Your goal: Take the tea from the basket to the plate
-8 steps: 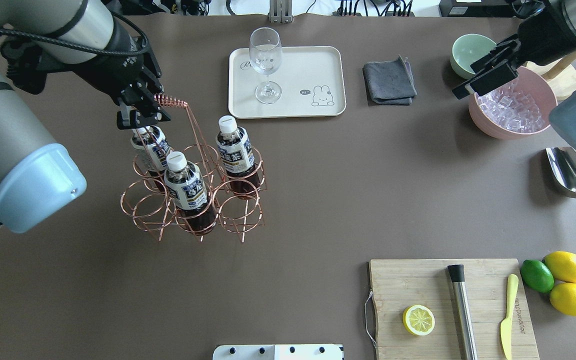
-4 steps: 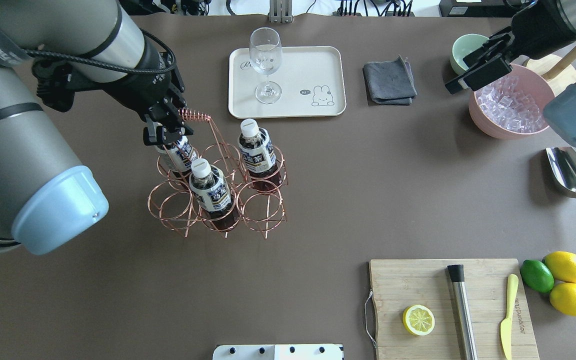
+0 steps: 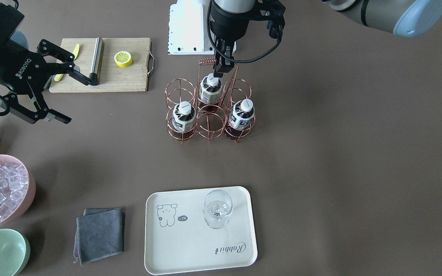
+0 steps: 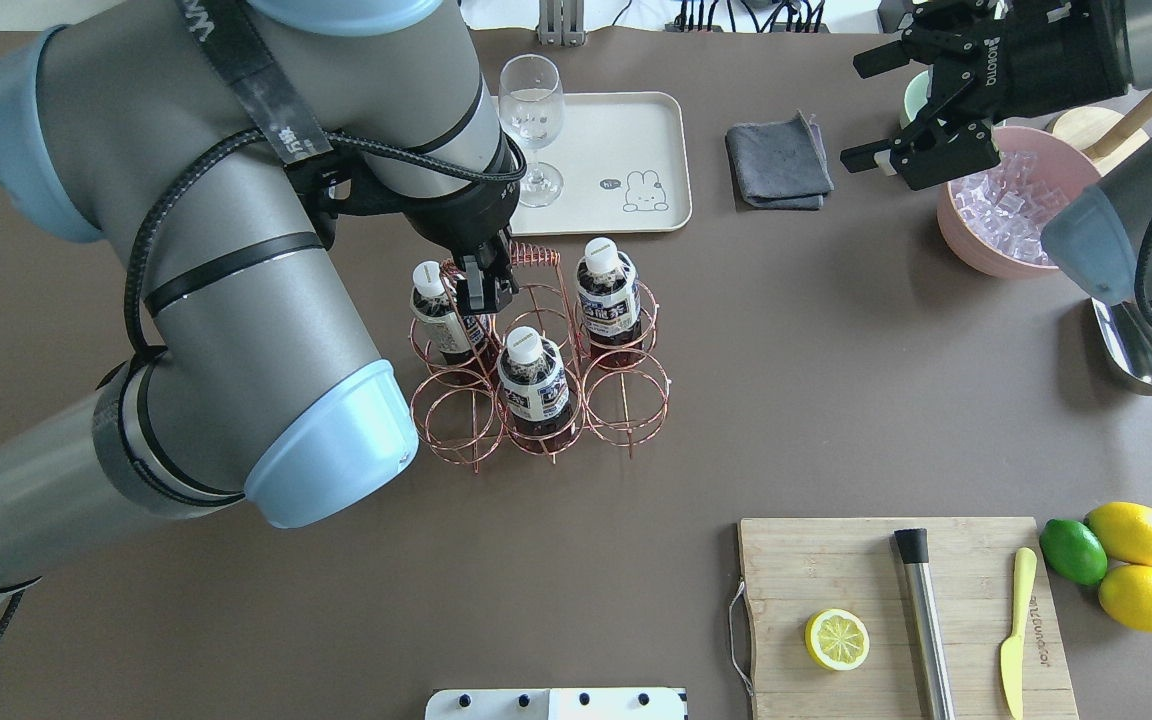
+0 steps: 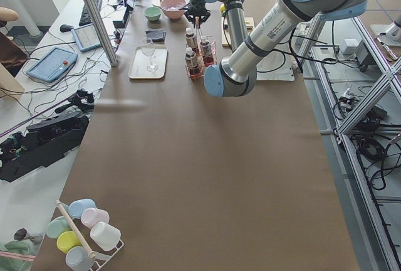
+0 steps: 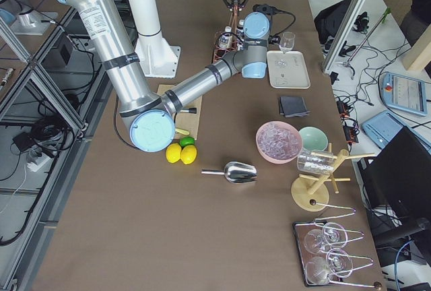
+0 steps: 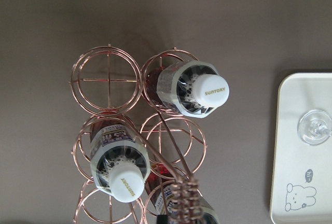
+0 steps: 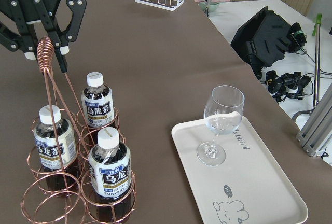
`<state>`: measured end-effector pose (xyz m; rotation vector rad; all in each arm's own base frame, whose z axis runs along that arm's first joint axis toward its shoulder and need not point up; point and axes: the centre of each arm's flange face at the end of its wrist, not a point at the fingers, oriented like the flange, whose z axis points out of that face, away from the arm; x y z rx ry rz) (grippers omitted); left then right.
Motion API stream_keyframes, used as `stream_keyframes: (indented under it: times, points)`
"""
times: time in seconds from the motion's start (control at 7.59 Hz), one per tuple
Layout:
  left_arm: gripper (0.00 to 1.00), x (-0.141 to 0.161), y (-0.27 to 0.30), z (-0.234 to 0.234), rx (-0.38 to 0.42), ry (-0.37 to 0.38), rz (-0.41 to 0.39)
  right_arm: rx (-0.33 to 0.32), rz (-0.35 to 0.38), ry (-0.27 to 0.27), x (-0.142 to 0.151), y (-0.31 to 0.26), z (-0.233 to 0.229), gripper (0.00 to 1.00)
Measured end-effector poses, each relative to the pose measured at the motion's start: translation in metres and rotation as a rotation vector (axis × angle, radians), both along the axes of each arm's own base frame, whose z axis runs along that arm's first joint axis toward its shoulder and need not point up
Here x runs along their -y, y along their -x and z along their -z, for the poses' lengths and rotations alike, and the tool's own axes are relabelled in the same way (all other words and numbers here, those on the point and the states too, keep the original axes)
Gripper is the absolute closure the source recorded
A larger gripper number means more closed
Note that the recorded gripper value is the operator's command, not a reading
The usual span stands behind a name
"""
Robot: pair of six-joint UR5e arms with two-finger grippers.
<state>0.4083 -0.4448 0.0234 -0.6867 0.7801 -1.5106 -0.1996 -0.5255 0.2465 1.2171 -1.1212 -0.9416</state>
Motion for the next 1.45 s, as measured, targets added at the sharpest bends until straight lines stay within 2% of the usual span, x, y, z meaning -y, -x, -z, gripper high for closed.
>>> stream_keyframes:
  times: [0.26, 0.53, 1.05, 1.45]
  points:
    - [1.0, 0.005, -0.007, -0.005, 0.017, 0.008, 0.003, 0.027, -0.01, -0.053, -0.005, 0.004, 0.001, 0.01]
    - [1.0, 0.006, -0.01, -0.007, 0.029, 0.004, 0.01, 0.069, 0.006, -0.065, -0.016, 0.014, 0.0, 0.01]
    - [1.0, 0.006, -0.009, -0.008, 0.03, 0.001, 0.012, 0.247, 0.001, 0.044, -0.038, 0.066, -0.009, 0.01]
    - [1.0, 0.007, -0.007, -0.009, 0.031, 0.003, 0.015, 0.289, -0.008, 0.081, -0.049, 0.112, -0.017, 0.02]
